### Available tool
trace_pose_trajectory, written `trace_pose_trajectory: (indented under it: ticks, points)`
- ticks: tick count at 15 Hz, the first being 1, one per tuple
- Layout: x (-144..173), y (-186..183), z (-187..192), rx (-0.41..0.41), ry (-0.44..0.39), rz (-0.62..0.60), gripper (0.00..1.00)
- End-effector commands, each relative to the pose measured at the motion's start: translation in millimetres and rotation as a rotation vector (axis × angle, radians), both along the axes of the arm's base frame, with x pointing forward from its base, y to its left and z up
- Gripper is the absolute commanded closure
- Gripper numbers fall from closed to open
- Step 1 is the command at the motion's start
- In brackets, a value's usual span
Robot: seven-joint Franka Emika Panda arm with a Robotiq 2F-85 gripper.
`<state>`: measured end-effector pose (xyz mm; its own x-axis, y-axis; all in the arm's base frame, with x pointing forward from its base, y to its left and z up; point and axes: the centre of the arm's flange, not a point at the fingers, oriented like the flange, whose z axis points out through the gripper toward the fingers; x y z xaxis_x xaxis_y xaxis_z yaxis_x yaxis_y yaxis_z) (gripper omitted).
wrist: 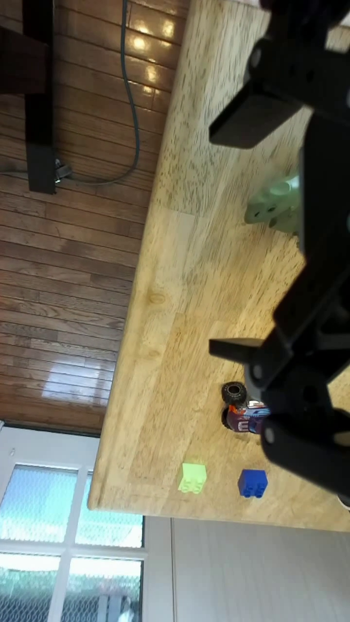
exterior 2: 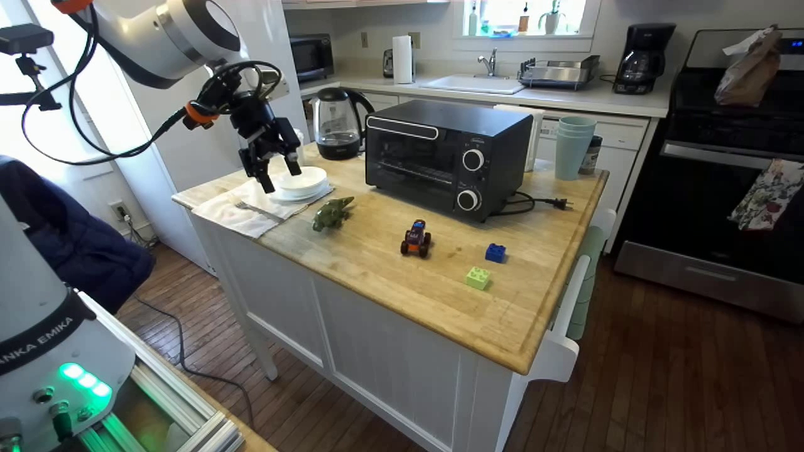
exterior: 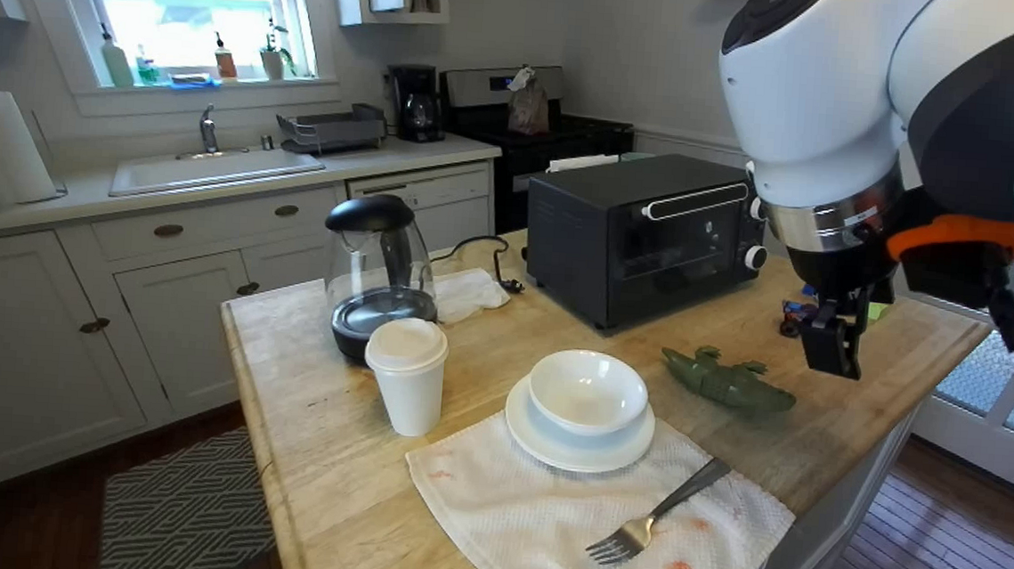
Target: Put the toy dinosaur in an upright position
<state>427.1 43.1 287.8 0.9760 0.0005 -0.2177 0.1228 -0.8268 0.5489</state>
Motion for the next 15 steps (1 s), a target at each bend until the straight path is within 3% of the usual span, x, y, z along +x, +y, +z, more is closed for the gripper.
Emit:
trace_pose_trajectory:
  ticks: [1, 9, 15]
  points:
    - [13.1, -5.1, -27.5, -0.008, -0.009, -0.010, 0.00]
    - [24.7, -18.6, -62.0, -0.019, -0.066, -0.072, 0.00]
    - [39.2, -0.6, -78.4, 0.032, -0.175, 0.023, 0.00]
